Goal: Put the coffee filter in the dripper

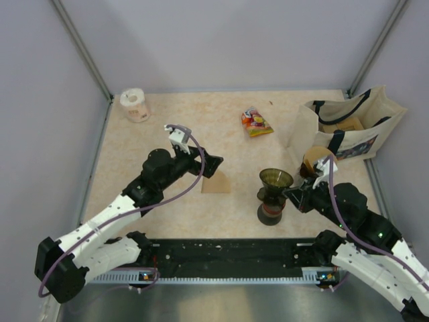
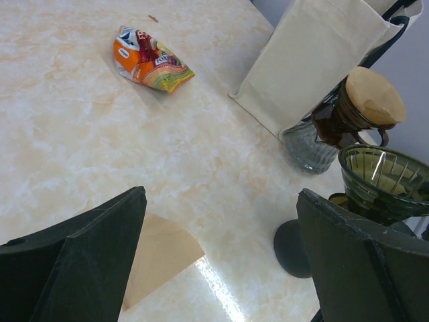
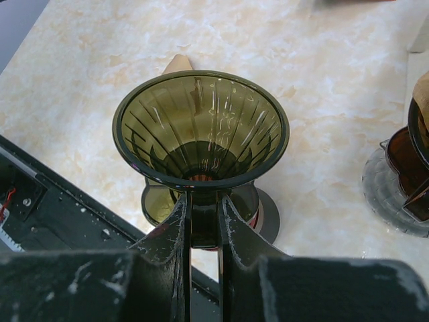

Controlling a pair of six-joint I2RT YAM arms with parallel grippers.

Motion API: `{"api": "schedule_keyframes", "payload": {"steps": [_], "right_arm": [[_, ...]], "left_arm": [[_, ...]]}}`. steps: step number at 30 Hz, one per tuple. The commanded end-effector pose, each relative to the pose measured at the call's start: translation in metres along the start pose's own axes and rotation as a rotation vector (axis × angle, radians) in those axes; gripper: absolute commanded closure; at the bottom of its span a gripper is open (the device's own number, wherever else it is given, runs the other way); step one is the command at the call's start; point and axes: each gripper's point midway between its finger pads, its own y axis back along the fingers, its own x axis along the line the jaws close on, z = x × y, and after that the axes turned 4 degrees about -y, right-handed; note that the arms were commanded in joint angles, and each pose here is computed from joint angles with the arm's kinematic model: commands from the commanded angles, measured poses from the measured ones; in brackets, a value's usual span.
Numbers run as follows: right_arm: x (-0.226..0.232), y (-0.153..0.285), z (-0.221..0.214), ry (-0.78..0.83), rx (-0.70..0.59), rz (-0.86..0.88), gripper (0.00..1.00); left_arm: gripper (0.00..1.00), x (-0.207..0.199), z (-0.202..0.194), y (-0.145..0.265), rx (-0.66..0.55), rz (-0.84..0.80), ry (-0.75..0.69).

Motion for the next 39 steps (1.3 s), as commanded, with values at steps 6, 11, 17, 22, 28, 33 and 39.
{"api": "schedule_keyframes", "payload": {"steps": [6,11,17,22,28,33,39], "right_arm": [[0.011,0.011,0.027,-0.029,-0.092,0.041,1.0],[0.009,0.009,0.026,-0.034,-0.083,0.022,0.97],[0.004,0.013,0.021,-0.047,-0.062,-0.004,0.94],[0.012,0.012,0.015,-0.023,-0.029,0.044,0.92],[0.011,0.008,0.004,-0.022,0.011,0.043,0.92],[0.015,0.013,0.009,-0.015,-0.02,0.077,0.91],[0.045,0.016,0.025,0.065,-0.093,0.251,0.9]], "left_arm": [[0.01,-0.003,0.007,-0.008,-0.032,-0.024,-0.012],[0.01,-0.004,0.007,-0.008,-0.031,-0.027,-0.02],[0.01,-0.003,0.007,-0.008,-0.031,-0.027,-0.025],[0.01,-0.006,0.005,-0.011,-0.024,-0.042,-0.027],[0.01,-0.006,0.004,-0.011,-0.018,-0.046,-0.032],[0.01,-0.008,0.003,-0.011,-0.018,-0.058,-0.036],[0.01,-0.01,0.001,-0.014,-0.006,-0.073,-0.034]]}}
